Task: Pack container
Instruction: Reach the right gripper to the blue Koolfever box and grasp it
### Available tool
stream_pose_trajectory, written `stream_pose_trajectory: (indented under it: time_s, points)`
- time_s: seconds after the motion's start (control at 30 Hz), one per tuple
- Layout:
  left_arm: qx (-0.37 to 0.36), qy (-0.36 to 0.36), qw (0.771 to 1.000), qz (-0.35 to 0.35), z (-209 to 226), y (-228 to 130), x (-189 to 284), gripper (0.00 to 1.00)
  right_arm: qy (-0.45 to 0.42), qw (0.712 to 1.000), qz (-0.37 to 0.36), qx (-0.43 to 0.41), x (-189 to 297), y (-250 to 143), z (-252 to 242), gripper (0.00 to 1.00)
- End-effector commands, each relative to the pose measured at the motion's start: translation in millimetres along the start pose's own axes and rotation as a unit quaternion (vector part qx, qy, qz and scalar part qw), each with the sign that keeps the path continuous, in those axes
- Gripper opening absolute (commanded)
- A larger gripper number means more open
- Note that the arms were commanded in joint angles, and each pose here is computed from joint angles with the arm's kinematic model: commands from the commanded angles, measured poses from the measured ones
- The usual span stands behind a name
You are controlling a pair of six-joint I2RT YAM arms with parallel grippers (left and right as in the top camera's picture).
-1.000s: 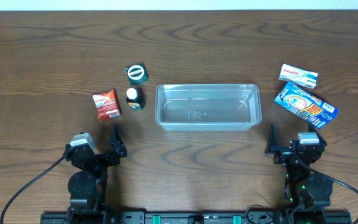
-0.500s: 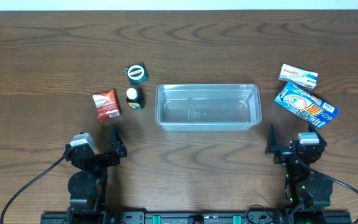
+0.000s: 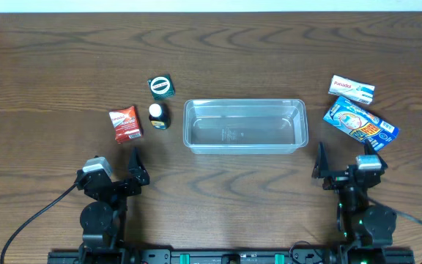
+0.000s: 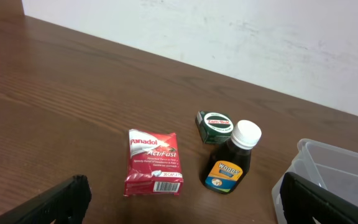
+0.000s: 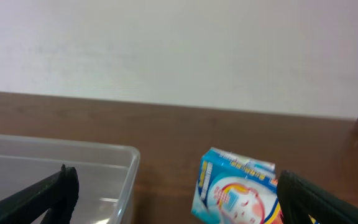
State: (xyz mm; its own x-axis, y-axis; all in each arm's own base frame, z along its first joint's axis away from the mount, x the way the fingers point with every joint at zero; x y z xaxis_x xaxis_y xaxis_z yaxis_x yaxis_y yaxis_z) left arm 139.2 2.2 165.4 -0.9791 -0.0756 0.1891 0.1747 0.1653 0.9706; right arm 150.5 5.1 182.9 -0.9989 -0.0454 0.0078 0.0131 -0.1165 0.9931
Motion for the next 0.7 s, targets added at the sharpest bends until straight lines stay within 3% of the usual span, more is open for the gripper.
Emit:
stream_pose_trajectory:
  time_s: [0.0,0.23,0.47,0.67]
  points:
    - [-0.01,0.004,1.0,0.022,2.1,-10.4,-1.5,0.98,0.009,0.999,0.015,-0.029,-4.9,26.8,5.1,0.99]
    - [-0.01,0.004,1.0,0.022,2.1,-10.4,-1.5,0.98,-0.002,0.989,0.142,-0.033,-50.9,93.1,13.2,0.99]
    - [-0.01,0.004,1.0,0.022,2.1,-10.4,-1.5,0.98,0.009,0.957,0.285,-0.052,-111.9,159.9,20.6,0.99]
    - [-0.01,0.004,1.0,0.022,2.1,-10.4,-1.5,0.98,0.072,0.924,0.365,-0.087,-135.1,166.8,32.2,0.99]
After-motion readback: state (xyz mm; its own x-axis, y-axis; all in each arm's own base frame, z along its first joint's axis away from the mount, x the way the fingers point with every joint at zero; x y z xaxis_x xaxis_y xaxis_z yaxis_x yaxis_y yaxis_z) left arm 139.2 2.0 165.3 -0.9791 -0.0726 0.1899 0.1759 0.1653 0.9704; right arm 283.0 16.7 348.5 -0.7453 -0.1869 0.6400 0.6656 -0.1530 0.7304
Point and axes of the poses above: each gripper's point midway between its finger pads, its own x axis back along the fingers, its own z axis along the line the jaws close on, y = z × x, the point moved 10 cm from there along x, back along the fingers, and after that the axes turned 7 degrees about -x, right-handed, at the moved point
